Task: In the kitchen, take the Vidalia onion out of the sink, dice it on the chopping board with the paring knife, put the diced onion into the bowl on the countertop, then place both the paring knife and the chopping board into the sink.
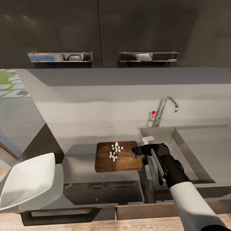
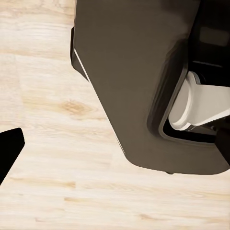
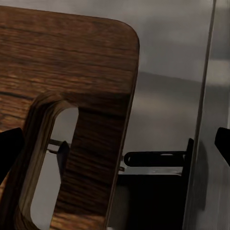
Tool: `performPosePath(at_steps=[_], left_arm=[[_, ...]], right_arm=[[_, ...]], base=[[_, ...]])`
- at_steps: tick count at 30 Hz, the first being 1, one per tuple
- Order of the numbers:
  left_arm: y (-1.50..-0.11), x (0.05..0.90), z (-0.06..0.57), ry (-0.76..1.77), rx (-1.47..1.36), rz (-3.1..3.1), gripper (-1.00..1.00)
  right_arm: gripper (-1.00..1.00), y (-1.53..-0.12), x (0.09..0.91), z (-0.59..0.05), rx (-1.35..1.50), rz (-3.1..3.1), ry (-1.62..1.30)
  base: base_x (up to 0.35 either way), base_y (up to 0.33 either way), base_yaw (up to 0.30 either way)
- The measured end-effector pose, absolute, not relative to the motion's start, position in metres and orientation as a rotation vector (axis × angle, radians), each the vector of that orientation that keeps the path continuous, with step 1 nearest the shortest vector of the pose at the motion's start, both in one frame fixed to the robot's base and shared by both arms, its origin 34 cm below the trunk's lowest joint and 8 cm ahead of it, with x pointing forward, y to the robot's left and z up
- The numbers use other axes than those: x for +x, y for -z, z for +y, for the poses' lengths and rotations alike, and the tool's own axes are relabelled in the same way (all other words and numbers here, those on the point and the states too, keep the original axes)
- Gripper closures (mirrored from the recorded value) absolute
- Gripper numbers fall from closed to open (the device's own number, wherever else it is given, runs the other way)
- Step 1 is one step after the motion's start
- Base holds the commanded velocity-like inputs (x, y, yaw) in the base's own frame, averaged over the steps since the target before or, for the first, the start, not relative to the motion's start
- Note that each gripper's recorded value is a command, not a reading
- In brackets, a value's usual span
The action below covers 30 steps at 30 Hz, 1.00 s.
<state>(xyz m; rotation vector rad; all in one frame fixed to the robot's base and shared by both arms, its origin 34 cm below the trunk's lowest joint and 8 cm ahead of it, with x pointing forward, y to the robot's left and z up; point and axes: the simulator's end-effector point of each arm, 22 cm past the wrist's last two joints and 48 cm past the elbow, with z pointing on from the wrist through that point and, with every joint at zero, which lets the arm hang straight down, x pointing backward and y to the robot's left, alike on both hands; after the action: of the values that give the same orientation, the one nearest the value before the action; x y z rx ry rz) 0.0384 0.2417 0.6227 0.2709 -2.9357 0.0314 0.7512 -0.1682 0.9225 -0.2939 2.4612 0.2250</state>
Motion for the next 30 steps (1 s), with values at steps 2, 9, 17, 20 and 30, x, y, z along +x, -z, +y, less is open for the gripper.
performPosePath(at_steps=[2, 9, 17, 20, 30], left_arm=[[-0.6227, 0.0384, 0.2417, -0.031, 0.271, -2.936, -1.00], [-0.6227, 0.0384, 0.2406, -0.033, 0.271, -2.936, -1.00], [-0.6227, 0.0384, 0.2405, -0.034, 0.271, -2.935, -1.00], [-0.6227, 0.0384, 0.2405, -0.034, 0.271, -2.935, -1.00], [-0.6227, 0.0384, 0.2405, -0.034, 0.271, -2.935, -1.00]], right_arm=[[-1.00, -0.9225, 0.7512, -0.1683, -0.294, 2.461, -0.225], [-1.00, -0.9223, 0.7513, -0.1694, -0.294, 2.462, -0.221], [-1.00, -0.9223, 0.7513, -0.1696, -0.294, 2.462, -0.220], [-1.00, -0.9223, 0.7513, -0.1696, -0.294, 2.462, -0.220], [-1.00, -0.9215, 0.7509, -0.1700, -0.293, 2.465, -0.218]], base=[[0.000, 0.000, 0.000], [0.000, 0.000, 0.000], [0.000, 0.000, 0.000], [0.000, 0.000, 0.000], [0.000, 0.000, 0.000]])
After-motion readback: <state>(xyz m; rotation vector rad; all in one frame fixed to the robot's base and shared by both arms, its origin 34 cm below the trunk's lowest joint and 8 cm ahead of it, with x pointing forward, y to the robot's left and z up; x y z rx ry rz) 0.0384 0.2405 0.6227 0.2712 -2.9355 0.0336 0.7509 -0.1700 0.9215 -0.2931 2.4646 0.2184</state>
